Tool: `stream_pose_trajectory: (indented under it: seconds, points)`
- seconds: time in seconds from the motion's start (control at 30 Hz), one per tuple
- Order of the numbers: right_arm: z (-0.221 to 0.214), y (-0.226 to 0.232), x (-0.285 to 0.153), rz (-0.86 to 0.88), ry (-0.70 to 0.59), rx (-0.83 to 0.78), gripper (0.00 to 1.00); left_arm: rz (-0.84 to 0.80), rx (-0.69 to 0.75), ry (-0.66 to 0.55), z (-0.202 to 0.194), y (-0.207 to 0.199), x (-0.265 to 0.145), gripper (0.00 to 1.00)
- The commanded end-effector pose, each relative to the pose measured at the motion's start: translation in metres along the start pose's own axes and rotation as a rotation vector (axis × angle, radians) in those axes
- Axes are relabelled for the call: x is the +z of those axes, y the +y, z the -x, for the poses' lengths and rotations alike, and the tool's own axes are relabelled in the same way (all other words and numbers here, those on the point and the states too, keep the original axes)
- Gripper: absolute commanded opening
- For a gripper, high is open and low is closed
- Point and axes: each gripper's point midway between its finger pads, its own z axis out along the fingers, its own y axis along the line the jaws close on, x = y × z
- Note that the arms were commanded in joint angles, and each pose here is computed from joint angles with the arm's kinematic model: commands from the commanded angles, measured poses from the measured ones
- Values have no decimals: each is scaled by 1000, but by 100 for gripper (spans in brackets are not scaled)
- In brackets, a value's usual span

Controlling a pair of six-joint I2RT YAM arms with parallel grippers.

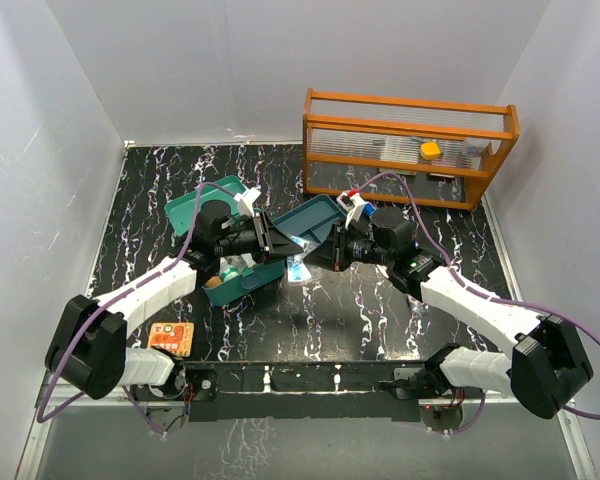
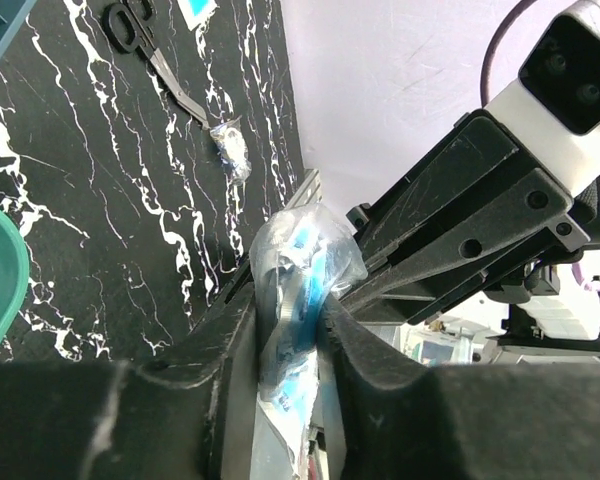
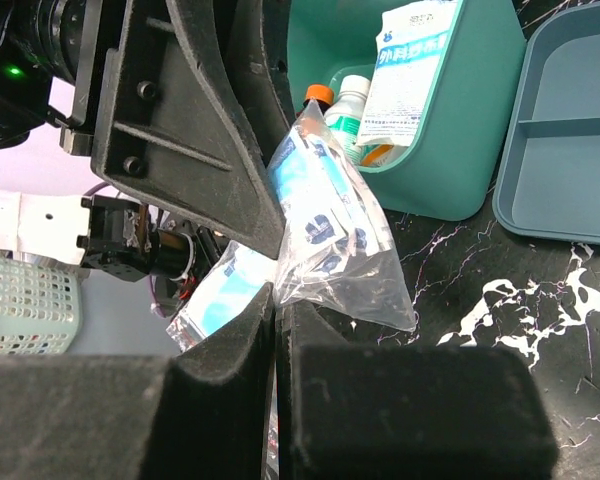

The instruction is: Organize the medicine kit

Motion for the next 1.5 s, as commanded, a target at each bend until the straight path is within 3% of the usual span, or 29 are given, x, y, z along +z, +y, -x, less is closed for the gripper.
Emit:
stream_pose_trajectory:
  seconds: [0.0, 0.1, 0.23, 0.37, 0.53, 0.7, 0.93, 1.03, 1.3, 1.47]
  points:
    - [27, 15, 1, 26, -61, -67, 0, -87, 76, 2, 0, -31, -8, 18]
    - [25, 11, 0, 6, -57, -58, 6, -95, 80, -6, 0, -32, -8, 7]
    - [28, -3, -6, -87, -104, -42, 32, -66, 97, -25, 4, -31, -10, 5]
    - [37, -19, -20, -208, -193, -20, 40, -48, 122, -37, 6, -33, -13, 4]
    - [43, -39, -31, -345, -244, 20, 40, -89, 182, -50, 8, -50, -20, 4]
    - [41, -41, -32, -361, -234, 36, 40, -48, 220, -108, 19, -54, -28, 4]
    - [47, -38, -37, -367, -261, 47, 41, 291, 114, -377, 68, 0, -73, 5]
    - [44, -40, -36, -372, -254, 63, 42, 321, 53, -456, 85, 15, -96, 5]
    - [34, -44, -34, -371, -236, 101, 41, 516, 11, -496, 100, 62, -110, 5]
    - [32, -44, -35, -365, -244, 111, 41, 514, -31, -487, 102, 87, -95, 5]
